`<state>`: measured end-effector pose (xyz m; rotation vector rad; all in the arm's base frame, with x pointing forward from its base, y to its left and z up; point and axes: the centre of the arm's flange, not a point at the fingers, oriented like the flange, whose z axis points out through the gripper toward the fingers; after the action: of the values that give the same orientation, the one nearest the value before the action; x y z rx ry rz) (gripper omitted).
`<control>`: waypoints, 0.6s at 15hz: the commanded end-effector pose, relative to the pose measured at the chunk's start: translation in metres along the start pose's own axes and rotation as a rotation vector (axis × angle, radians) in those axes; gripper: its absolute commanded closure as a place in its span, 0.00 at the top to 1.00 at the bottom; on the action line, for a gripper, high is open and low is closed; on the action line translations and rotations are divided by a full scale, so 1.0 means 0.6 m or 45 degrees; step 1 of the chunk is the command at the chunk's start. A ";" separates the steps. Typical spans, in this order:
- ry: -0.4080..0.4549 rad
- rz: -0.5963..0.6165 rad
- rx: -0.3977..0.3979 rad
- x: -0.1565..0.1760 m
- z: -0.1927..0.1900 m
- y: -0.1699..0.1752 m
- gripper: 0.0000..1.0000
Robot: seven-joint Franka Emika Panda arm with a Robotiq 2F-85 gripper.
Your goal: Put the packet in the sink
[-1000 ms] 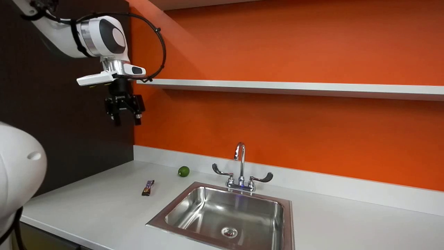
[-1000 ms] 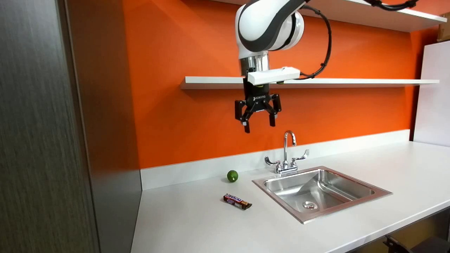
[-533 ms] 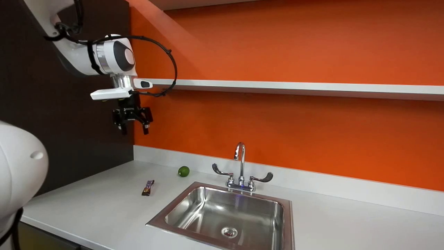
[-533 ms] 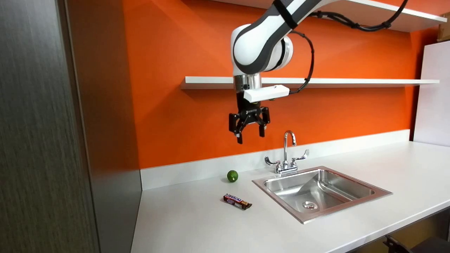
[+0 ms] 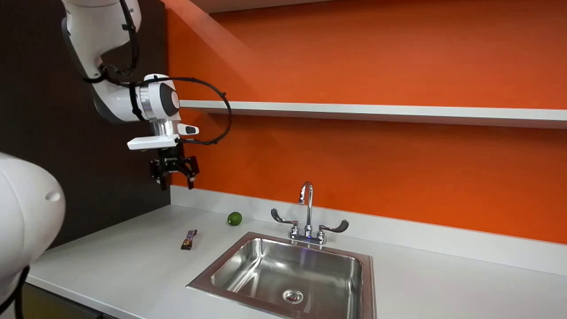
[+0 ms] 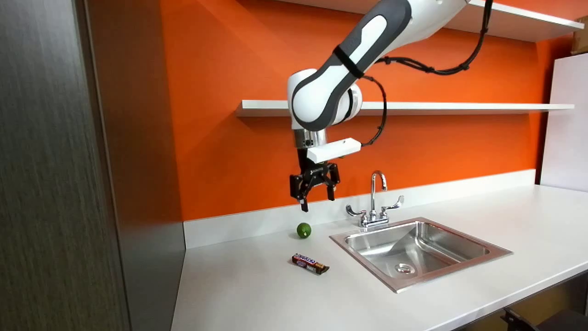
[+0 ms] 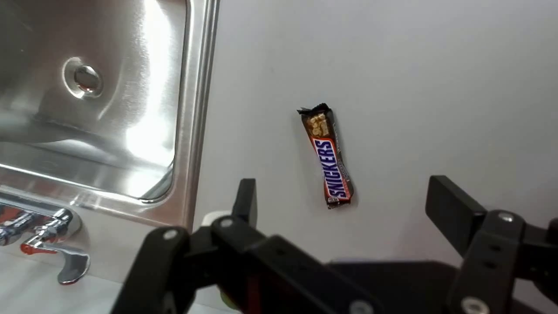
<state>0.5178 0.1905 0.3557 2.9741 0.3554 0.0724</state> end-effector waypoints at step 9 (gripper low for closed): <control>0.023 -0.025 0.066 0.057 0.140 -0.027 1.00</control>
<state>0.5422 0.2004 0.2805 3.0157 0.3773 0.0411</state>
